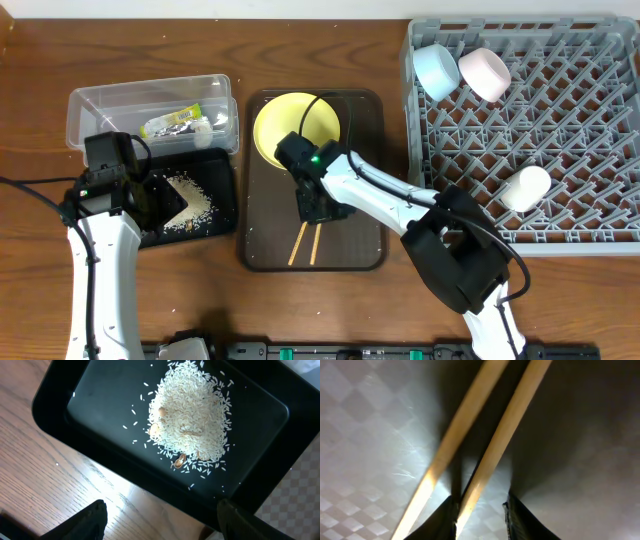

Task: Sort waste into correct bins and load items into the dishwasher rack
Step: 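Reach right gripper to the brown tray and grasp one chopstick, then carry the chopstick with right gripper and stand it upright in the rack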

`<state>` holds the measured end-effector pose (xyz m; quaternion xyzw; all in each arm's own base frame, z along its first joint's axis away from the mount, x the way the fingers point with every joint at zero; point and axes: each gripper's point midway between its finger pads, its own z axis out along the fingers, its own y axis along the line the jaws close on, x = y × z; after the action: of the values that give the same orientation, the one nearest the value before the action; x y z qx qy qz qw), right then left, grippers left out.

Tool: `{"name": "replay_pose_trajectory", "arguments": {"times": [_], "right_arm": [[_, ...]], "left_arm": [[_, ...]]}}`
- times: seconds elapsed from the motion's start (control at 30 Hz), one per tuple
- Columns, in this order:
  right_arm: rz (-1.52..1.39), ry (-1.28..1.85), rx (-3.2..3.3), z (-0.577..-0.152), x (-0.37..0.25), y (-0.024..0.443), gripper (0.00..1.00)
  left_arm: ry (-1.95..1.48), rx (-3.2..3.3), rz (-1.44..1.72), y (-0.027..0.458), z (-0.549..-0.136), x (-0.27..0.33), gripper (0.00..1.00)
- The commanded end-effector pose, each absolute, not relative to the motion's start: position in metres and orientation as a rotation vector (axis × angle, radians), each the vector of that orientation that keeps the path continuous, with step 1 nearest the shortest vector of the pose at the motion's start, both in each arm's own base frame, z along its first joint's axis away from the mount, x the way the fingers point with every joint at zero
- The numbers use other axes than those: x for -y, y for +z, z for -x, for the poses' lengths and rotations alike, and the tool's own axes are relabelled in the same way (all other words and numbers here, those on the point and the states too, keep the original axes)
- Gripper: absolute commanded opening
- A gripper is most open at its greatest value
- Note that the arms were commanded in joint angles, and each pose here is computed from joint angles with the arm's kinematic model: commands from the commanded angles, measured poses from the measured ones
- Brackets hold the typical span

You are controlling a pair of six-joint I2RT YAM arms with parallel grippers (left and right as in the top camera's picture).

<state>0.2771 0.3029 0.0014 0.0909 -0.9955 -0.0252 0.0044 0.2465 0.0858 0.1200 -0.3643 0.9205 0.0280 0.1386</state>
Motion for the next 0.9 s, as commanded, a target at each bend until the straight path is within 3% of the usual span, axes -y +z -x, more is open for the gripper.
{"name": "replay_pose_trajectory", "arguments": {"times": [0.0,0.2,0.33,0.47,0.87], "right_arm": [[-0.184,0.032,3.103,-0.283,-0.279,-0.017,0.29],[-0.115,0.037,3.11,-0.296,-0.266,-0.017,0.19],[-0.072,0.052,3.098,-0.3,-0.255,-0.017,0.17],[-0.051,0.072,3.081,-0.3,-0.247,-0.017,0.01],[-0.071,0.046,3.093,-0.305,-0.243,-0.005,0.01]], "left_arm": [[0.091,-2.654,1.064,0.121,-0.246,-0.088,0.73],[0.091,-2.654,1.064,0.121,-0.246,-0.088,0.73],[0.091,-2.655,1.064,0.121,-0.246,-0.088,0.73],[0.091,-2.654,1.064,0.121,-0.246,-0.088,0.73],[0.091,-2.655,1.064,0.121,-0.246,-0.088,0.73]]}}
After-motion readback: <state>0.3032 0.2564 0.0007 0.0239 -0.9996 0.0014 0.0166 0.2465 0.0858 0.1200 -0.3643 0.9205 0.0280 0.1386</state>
